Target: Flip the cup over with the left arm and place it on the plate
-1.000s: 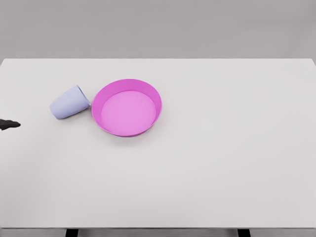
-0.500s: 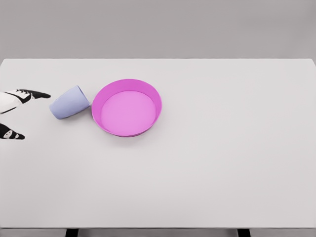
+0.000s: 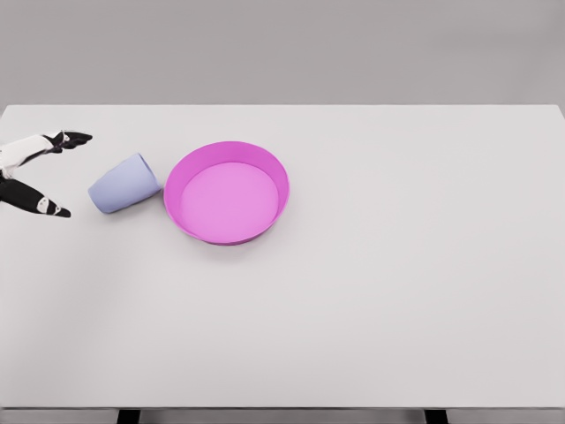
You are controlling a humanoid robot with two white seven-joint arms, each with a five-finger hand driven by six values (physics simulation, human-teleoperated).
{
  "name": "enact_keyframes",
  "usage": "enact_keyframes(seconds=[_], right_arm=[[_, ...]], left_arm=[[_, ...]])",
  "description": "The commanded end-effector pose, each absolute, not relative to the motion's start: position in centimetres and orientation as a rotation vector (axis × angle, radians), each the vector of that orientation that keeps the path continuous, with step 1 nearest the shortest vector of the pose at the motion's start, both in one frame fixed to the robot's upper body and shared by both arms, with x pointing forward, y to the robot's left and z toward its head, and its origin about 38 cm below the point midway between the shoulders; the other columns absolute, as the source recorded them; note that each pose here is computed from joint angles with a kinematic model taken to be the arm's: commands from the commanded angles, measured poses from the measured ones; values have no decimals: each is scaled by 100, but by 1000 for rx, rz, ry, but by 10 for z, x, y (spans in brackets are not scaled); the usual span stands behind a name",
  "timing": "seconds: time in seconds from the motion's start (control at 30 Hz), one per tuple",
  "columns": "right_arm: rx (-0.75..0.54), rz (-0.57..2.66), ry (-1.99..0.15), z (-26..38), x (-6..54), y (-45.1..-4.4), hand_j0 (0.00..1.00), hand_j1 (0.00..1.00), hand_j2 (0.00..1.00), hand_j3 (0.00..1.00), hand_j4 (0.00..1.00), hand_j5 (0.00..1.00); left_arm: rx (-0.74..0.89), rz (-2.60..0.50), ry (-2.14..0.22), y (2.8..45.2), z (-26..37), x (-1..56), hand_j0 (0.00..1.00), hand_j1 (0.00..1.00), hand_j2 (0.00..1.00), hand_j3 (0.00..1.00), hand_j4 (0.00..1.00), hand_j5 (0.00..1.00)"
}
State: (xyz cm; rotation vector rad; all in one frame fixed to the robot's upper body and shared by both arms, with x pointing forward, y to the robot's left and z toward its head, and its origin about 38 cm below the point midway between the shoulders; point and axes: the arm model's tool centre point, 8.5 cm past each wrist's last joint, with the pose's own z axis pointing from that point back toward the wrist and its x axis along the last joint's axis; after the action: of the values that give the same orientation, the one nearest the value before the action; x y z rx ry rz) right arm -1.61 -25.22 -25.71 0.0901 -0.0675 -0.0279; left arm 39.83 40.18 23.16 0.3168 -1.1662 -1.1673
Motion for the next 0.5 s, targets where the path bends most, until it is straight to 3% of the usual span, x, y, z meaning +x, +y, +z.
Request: enact_keyframes(seconds=[0.0,0.47], right_arm=[[90,-28,-68,-257,-16,-252,100,100,100,100,100,100],[90,-28,-68,-257,-16,-252,100,100,100,100,100,100]], left_arm=[[284,-1136,-1089,397,212,397,100,100,100,100,100,100],[272,-1046,-1042,393,211,415,100,100,100,100,100,100]])
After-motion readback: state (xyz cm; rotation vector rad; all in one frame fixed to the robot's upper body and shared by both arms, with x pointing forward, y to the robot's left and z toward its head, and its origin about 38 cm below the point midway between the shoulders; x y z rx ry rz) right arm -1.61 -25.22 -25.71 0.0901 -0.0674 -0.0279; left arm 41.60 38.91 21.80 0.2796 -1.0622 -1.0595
